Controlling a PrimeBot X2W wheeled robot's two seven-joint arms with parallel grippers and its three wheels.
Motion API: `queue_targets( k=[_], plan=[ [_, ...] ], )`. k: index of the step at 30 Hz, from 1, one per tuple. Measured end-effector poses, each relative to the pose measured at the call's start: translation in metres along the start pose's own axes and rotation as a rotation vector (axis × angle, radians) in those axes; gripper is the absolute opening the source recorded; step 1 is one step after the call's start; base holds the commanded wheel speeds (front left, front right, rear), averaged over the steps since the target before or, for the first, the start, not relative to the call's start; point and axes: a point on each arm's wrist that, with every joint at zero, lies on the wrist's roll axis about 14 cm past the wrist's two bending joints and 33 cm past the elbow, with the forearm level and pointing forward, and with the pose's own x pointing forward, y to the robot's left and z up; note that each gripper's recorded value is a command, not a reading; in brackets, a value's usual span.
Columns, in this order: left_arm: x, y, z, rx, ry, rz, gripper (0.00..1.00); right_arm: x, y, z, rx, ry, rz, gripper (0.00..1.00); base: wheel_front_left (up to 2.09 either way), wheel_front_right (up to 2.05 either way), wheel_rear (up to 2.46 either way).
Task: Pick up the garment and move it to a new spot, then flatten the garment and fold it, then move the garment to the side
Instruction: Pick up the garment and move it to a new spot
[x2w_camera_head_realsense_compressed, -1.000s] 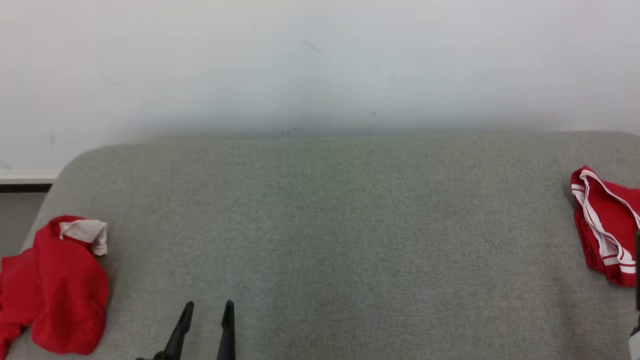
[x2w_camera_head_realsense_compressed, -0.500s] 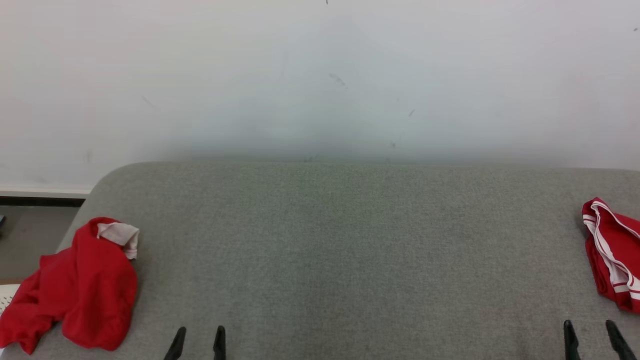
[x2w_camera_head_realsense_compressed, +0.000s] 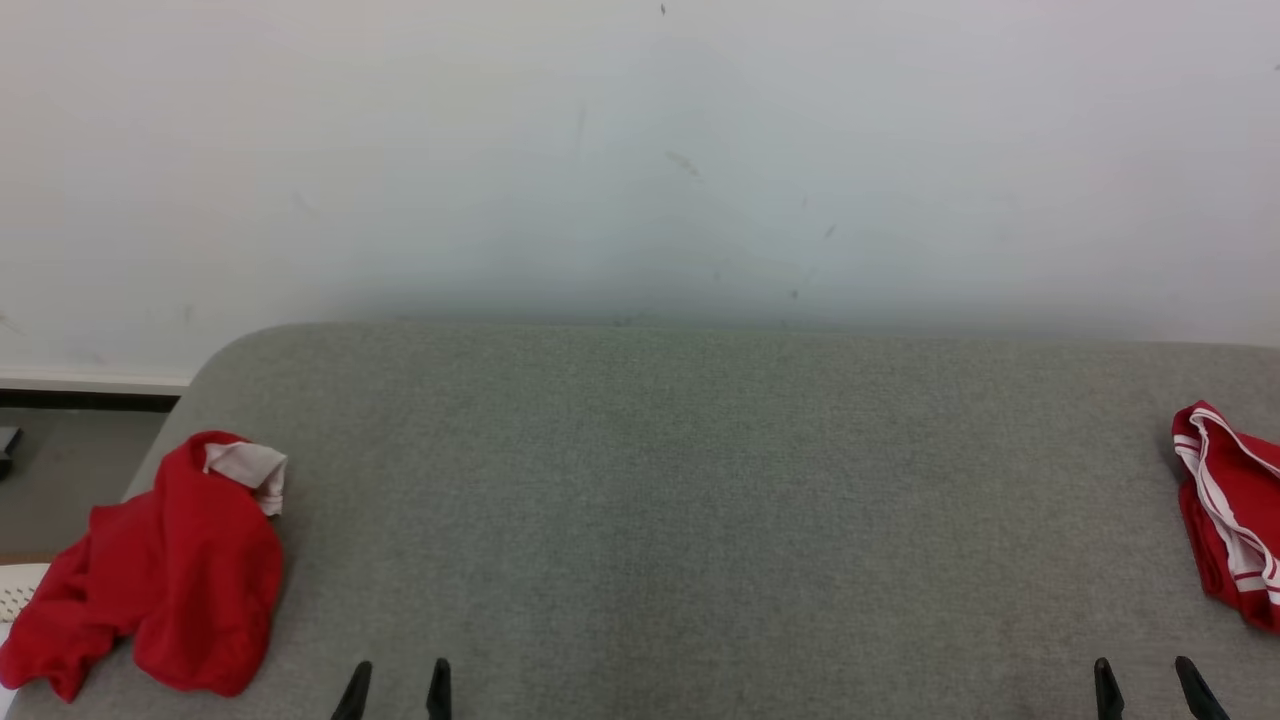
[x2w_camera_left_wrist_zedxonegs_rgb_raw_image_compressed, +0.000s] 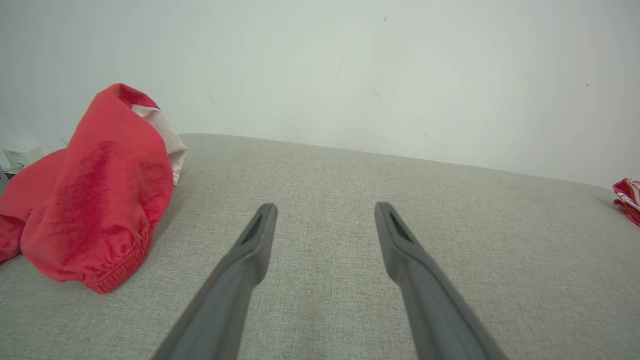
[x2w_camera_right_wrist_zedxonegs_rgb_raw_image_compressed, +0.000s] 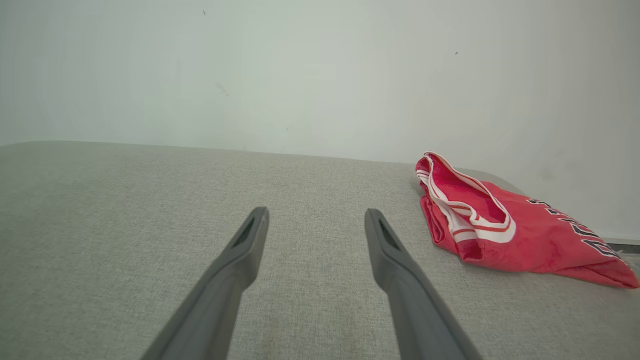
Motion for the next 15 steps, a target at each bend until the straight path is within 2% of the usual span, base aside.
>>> queue_targets(
  k=[9, 15],
  plan=[
    [-0.009, 0.011, 0.004, -0.002, -0.015, 0.041, 1.0, 0.007, 0.026, -0.007, 0.002, 0.023, 0.08, 1.0, 0.0, 0.0, 0.0],
    [-0.027, 0.035, 0.007, 0.001, -0.029, 0.126, 1.0, 0.015, 0.066, -0.015, 0.0, 0.053, 0.202, 1.0, 0.0, 0.0, 0.0]
  ],
)
